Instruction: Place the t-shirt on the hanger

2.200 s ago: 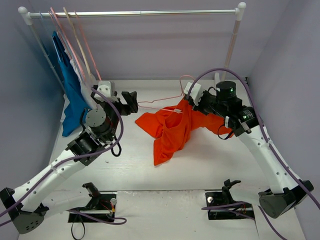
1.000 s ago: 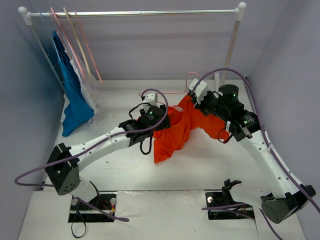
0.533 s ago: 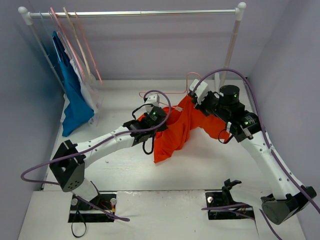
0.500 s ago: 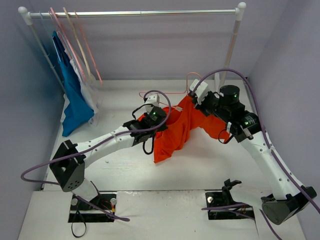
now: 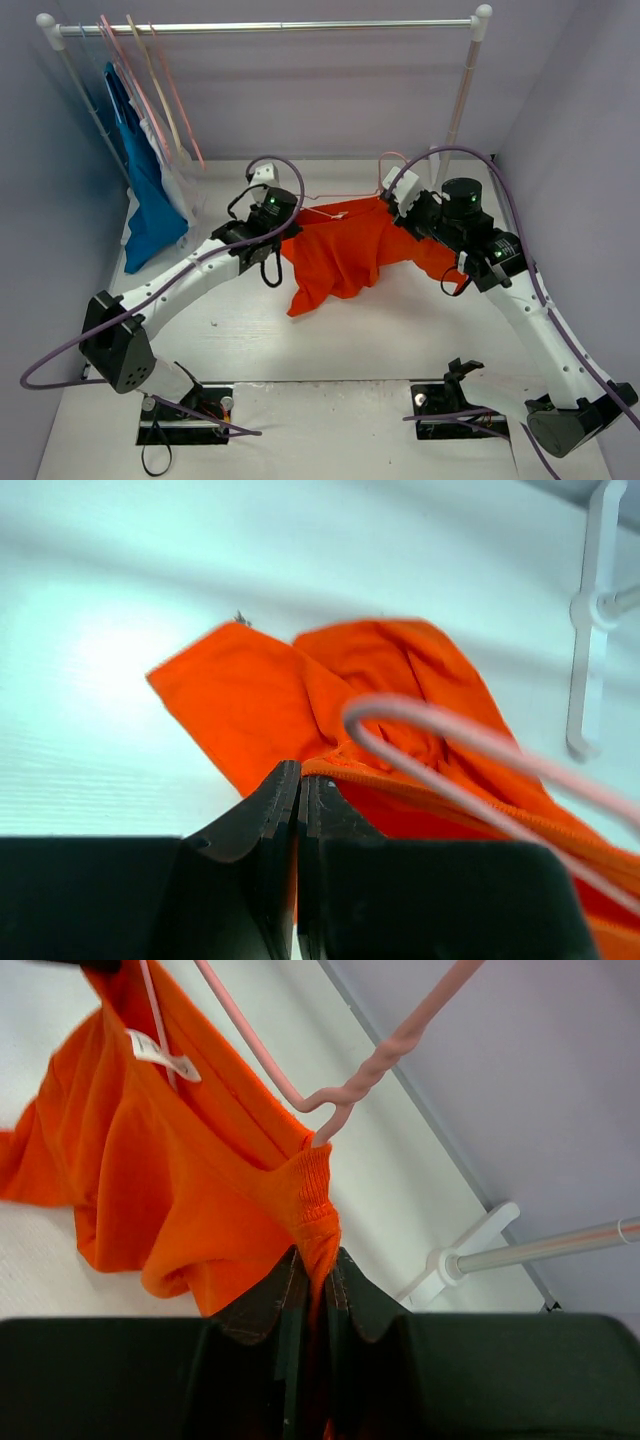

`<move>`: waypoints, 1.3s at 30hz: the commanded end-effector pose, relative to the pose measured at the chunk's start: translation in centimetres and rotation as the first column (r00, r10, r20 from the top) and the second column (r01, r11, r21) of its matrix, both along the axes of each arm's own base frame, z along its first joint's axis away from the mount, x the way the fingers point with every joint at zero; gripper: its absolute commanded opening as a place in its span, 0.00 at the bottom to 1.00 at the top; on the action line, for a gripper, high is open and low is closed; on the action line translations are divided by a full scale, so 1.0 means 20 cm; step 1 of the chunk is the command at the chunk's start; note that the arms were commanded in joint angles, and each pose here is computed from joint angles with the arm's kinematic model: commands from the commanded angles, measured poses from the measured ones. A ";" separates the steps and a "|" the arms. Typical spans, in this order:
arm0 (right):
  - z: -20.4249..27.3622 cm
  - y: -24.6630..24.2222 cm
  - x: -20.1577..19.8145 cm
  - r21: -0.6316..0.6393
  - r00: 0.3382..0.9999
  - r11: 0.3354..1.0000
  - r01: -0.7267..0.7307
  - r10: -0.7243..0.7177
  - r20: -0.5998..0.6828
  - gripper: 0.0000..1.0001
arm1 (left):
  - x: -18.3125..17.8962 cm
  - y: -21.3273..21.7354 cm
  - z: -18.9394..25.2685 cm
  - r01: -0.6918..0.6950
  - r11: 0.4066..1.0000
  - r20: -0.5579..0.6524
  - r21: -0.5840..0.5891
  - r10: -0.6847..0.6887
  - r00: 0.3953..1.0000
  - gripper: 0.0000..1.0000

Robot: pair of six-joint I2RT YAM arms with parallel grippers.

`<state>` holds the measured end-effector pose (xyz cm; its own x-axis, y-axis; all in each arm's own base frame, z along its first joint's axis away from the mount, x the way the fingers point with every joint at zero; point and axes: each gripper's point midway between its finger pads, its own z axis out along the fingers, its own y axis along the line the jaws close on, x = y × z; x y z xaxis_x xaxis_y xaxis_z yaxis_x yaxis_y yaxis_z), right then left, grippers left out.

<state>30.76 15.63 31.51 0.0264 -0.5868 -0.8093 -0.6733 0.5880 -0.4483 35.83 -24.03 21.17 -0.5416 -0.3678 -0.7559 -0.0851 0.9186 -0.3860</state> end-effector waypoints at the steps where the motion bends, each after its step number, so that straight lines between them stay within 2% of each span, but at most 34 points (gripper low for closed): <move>1: 0.18 -0.05 0.01 0.021 0.992 0.999 0.037 -0.039 0.120 0.00 | 0.05 0.12 0.26 -0.041 0.999 0.096 -0.006 0.042 0.994 0.00; 12: 0.14 -0.08 0.00 -0.026 0.994 0.998 0.058 -0.056 0.094 0.00 | 0.14 0.28 0.53 -0.065 0.991 0.182 0.113 0.044 0.982 0.00; 18: 0.15 -0.04 0.03 0.014 0.994 0.999 0.051 -0.052 0.101 0.00 | 0.10 0.20 0.61 0.032 0.992 0.175 0.125 -0.054 0.983 0.00; 23: 0.30 0.11 0.06 0.123 0.988 0.990 -0.062 0.044 0.148 0.00 | 0.03 0.05 0.70 0.122 0.980 0.193 0.157 -0.152 0.969 0.00; 28: 0.40 0.20 0.11 0.173 0.977 0.977 -0.123 0.088 0.196 0.00 | -0.02 -0.07 0.83 0.171 0.961 0.230 0.216 -0.220 0.948 0.00; 29: 0.44 0.21 0.12 0.184 0.972 0.974 -0.132 0.091 0.218 0.00 | -0.02 -0.06 0.92 0.159 0.963 0.264 0.219 -0.215 0.940 0.00; 34: 0.57 0.24 0.15 0.209 0.956 0.965 -0.159 0.098 0.277 0.00 | -0.06 -0.08 1.09 0.147 0.961 0.331 0.234 -0.221 0.917 0.00; 39: 0.87 0.28 0.10 0.239 0.898 0.937 -0.253 0.136 0.419 0.00 | -0.07 -0.04 1.31 0.114 0.966 0.418 0.230 -0.204 0.885 0.00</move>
<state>33.90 19.88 38.79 0.2018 -0.4430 -0.8735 -0.6784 0.5800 -0.4509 35.04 -26.23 41.84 -0.3050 -0.0795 -0.9490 0.2058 0.9675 -0.1472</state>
